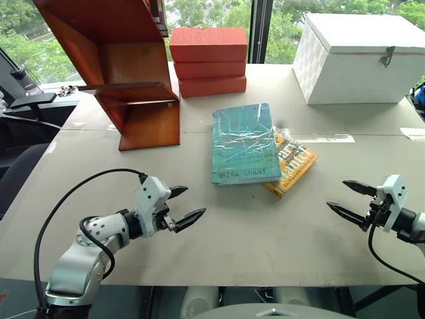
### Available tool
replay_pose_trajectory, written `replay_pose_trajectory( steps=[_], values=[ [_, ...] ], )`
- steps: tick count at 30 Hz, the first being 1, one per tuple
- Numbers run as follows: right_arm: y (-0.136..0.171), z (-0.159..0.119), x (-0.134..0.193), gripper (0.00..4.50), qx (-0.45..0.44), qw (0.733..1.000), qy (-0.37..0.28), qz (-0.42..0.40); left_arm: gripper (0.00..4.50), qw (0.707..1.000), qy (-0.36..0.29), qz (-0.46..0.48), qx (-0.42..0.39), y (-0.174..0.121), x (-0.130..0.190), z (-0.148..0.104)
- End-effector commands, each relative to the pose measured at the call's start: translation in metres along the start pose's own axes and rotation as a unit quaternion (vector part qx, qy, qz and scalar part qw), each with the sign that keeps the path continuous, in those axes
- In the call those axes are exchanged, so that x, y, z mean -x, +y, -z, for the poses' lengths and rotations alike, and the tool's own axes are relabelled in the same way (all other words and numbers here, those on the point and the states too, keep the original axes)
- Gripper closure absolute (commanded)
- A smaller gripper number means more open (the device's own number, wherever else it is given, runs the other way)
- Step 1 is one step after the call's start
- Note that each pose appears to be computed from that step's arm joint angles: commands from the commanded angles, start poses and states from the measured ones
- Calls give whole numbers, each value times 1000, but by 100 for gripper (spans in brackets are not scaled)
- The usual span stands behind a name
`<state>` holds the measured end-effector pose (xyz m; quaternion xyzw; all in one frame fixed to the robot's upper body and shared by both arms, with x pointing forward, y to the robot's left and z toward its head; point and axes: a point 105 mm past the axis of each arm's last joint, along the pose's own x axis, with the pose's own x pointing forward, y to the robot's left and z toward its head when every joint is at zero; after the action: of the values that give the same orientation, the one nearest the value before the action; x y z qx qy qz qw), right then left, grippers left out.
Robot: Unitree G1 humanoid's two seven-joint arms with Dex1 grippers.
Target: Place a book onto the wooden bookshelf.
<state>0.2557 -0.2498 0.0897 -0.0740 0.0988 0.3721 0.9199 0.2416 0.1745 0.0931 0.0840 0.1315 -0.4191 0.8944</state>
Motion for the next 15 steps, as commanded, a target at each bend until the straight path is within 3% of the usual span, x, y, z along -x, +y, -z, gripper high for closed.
replay_pose_trajectory(
  steps=[1, 15],
  values=[
    [-1, -10, 1, 10, 16, 1000, -13, 9, 0, 1000, -8, -4, -14, 1, 0, -6],
    [-5, -7, 3, 10, 18, 1000, -9, 22, 0, 1000, 2, -16, -20, 8, -1, -2]
  ],
)
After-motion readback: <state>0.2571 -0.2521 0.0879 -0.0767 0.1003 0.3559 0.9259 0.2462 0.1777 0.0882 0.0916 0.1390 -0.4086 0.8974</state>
